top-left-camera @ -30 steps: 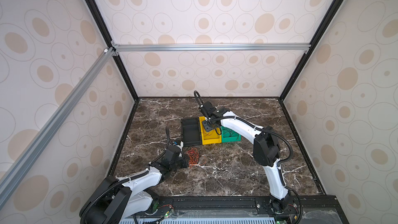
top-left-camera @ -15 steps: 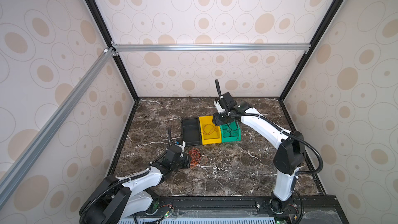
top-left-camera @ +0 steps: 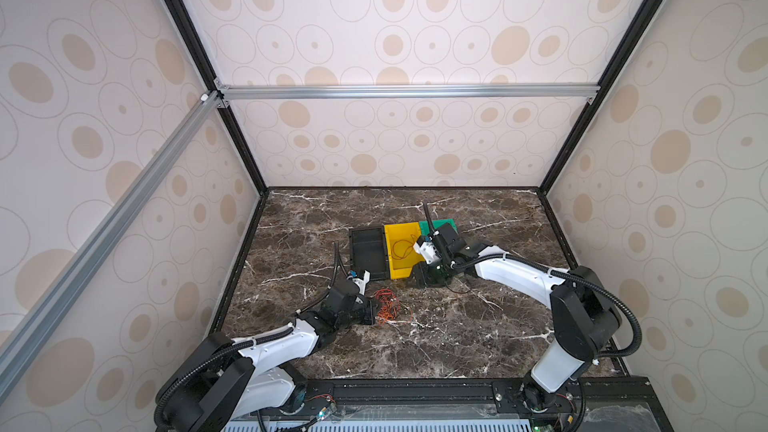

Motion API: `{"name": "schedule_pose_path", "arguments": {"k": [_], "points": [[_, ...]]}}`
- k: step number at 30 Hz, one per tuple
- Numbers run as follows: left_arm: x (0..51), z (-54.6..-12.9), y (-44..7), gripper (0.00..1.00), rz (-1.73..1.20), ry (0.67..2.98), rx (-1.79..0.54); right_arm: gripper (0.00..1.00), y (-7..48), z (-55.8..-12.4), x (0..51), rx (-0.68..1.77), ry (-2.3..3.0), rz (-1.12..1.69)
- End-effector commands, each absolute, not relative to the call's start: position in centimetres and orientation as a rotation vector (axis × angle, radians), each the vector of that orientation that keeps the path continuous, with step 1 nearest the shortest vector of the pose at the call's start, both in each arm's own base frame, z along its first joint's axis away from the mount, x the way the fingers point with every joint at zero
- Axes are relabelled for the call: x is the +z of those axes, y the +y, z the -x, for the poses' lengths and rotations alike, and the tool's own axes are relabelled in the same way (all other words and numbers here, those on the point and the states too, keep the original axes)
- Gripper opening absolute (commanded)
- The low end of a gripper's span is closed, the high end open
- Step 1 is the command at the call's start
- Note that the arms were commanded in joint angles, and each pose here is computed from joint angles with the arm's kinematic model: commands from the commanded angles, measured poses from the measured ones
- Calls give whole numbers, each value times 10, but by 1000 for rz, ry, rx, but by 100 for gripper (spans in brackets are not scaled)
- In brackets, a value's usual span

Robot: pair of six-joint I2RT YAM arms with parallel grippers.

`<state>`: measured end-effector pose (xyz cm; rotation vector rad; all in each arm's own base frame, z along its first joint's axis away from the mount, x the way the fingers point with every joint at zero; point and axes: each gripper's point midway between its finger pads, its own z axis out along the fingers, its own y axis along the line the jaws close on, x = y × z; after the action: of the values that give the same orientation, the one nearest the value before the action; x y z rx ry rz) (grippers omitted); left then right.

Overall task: Untangle the cables
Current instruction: 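Move the right gripper back down to the tangle beside the left gripper, then lower the open right gripper onto orange wires while the left gripper holds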

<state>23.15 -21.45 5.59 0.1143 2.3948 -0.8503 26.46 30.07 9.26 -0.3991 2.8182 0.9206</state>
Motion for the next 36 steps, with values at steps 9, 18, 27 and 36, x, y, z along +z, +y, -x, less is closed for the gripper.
{"name": "schedule_pose_path", "arguments": {"k": [9,18,27,36], "points": [[69,-237,-207,49,-44,2401,-790,44,299,-247,82,864,2819,417],[91,-241,-210,68,-102,2417,-741,43,282,-241,57,679,2879,463],[74,-235,-252,82,-326,2494,-739,43,272,-238,55,630,2885,438],[17,-231,-250,74,-463,2696,-394,43,267,-236,60,611,2877,428]]}}
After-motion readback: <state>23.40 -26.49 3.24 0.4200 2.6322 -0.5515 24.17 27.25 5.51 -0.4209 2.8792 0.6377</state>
